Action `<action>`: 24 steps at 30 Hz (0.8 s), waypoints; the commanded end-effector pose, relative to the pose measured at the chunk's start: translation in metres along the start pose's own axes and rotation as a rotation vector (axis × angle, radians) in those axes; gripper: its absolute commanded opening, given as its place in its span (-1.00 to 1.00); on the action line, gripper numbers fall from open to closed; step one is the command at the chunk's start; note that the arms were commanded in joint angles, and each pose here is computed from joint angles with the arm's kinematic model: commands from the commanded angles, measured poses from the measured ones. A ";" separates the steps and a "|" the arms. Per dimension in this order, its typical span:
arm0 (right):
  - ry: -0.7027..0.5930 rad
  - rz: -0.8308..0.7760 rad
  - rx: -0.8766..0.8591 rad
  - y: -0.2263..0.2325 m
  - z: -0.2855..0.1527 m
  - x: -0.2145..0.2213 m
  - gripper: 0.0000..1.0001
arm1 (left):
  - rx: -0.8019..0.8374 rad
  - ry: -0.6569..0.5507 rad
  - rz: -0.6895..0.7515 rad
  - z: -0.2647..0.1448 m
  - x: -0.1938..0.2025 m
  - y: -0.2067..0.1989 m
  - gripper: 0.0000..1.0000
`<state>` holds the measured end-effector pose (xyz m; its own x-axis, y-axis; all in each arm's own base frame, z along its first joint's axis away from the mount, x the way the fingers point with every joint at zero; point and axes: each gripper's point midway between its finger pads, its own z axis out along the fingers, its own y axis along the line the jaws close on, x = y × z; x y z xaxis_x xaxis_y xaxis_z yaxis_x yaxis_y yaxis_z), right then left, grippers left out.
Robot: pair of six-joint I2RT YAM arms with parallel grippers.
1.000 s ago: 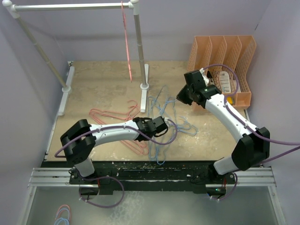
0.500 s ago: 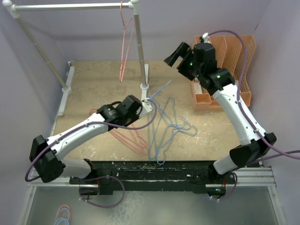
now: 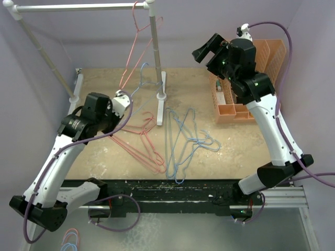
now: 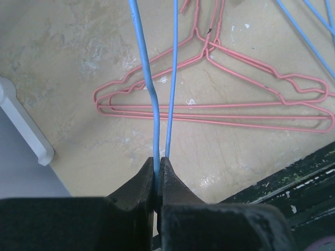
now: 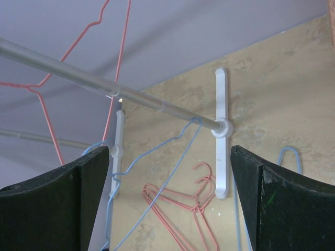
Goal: Organize the hangers
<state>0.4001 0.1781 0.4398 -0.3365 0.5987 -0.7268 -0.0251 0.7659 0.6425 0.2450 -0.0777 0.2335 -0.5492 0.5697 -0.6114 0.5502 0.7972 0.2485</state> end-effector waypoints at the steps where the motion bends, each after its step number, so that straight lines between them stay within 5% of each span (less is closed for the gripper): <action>1: 0.005 -0.010 0.004 -0.004 0.006 0.003 0.99 | 0.085 -0.045 -0.006 -0.027 0.003 -0.009 -1.00; 7: 0.044 0.006 -0.004 -0.007 0.013 0.017 0.99 | 0.145 -0.111 0.040 -0.075 0.013 -0.019 -1.00; 12: 0.080 0.022 -0.017 -0.006 0.017 0.027 0.99 | 0.000 -0.189 0.011 -0.116 0.016 0.000 -1.00; 24: 0.165 0.065 -0.109 0.013 0.022 0.042 0.99 | -0.175 -0.079 -0.095 -0.150 0.084 0.005 -1.00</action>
<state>0.4085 0.2083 0.3919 -0.4895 0.5791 -0.6520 -0.0288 0.7365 0.6758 0.1186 -0.0190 0.2936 -0.4825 0.5016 -0.7180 0.4775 0.8379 0.2645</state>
